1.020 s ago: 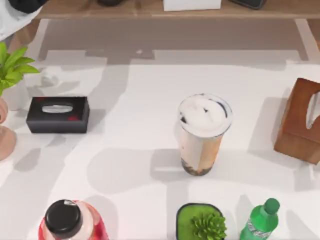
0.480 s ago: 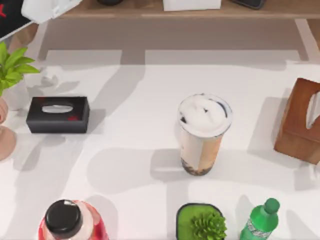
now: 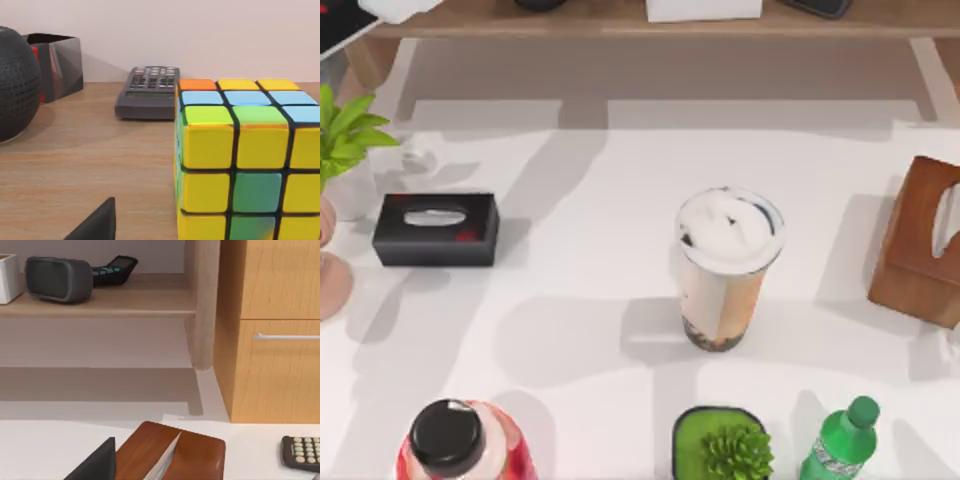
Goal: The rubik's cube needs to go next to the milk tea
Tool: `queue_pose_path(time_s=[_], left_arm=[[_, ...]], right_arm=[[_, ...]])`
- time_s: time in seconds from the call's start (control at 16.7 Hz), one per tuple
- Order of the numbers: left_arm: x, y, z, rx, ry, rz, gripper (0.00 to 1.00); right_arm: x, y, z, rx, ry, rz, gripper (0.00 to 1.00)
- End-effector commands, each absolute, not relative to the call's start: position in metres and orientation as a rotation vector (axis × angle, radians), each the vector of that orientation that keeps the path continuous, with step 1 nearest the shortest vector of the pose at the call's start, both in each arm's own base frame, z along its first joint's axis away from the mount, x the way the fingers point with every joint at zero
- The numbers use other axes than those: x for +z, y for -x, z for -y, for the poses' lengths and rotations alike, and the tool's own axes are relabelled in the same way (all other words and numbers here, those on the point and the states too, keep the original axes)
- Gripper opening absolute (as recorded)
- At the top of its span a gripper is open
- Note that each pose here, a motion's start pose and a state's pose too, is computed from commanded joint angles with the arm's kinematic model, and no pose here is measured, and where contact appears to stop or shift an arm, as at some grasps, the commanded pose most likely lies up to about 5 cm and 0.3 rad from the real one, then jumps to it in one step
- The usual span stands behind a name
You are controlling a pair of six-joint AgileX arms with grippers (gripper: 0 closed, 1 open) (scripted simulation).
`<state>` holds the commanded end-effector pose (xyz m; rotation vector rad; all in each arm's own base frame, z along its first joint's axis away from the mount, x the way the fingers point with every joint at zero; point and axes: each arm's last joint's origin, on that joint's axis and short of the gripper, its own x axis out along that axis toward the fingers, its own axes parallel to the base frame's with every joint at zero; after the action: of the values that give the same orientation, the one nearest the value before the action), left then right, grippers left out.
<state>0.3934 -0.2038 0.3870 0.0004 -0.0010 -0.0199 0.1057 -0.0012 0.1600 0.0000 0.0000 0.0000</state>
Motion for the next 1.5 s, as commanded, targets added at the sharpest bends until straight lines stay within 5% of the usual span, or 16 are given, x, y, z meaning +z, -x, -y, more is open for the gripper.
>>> queue_pose_path(time_s=[0.78, 1.5], left_arm=[[0.377, -0.445, 0.211, -0.020, 0.000, 0.000, 1.00], [0.377, -0.445, 0.211, -0.020, 0.000, 0.000, 0.10]], right_arm=[[0.160, -0.106, 0.001, 0.000, 0.000, 0.000, 1.00], [0.160, -0.106, 0.001, 0.000, 0.000, 0.000, 1.00]])
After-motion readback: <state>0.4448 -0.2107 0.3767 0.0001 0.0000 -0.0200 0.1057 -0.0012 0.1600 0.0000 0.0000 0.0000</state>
